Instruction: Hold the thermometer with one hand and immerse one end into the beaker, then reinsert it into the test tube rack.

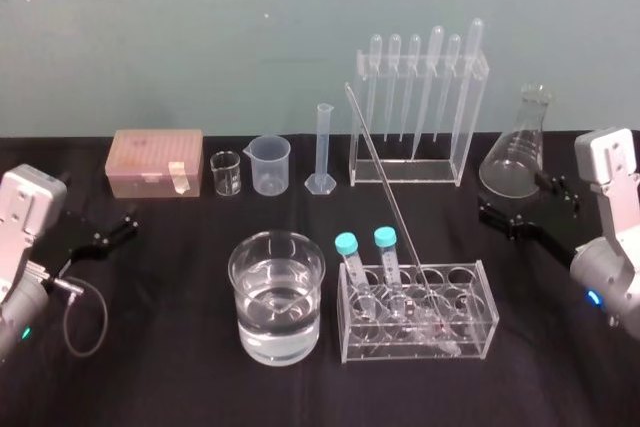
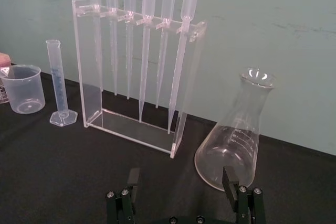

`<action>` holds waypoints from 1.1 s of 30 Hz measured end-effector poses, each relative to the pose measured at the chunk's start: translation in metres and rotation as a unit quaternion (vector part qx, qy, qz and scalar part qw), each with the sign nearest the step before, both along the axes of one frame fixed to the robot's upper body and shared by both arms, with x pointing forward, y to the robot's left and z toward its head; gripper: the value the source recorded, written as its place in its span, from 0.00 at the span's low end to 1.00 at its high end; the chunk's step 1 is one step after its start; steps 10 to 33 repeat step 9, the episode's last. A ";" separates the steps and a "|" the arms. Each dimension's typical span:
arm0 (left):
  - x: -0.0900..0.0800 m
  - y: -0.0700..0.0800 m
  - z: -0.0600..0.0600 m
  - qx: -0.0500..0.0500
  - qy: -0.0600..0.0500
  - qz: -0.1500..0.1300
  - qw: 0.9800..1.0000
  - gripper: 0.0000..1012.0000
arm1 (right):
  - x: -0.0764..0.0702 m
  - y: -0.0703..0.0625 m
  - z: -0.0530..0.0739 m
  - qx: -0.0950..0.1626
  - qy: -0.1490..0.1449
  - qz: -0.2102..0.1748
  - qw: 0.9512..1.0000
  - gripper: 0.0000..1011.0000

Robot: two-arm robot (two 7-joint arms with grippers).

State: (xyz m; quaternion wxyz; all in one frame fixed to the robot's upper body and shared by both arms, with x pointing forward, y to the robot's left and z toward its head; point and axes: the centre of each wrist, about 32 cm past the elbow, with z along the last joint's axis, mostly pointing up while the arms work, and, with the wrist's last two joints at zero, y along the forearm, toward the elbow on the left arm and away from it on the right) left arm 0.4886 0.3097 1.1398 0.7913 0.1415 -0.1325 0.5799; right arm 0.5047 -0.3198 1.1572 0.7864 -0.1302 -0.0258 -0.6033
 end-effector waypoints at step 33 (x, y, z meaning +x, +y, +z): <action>0.000 0.000 0.000 0.000 0.000 0.000 1.000 1.00 | 0.000 0.000 0.001 0.001 -0.002 0.000 1.000 0.99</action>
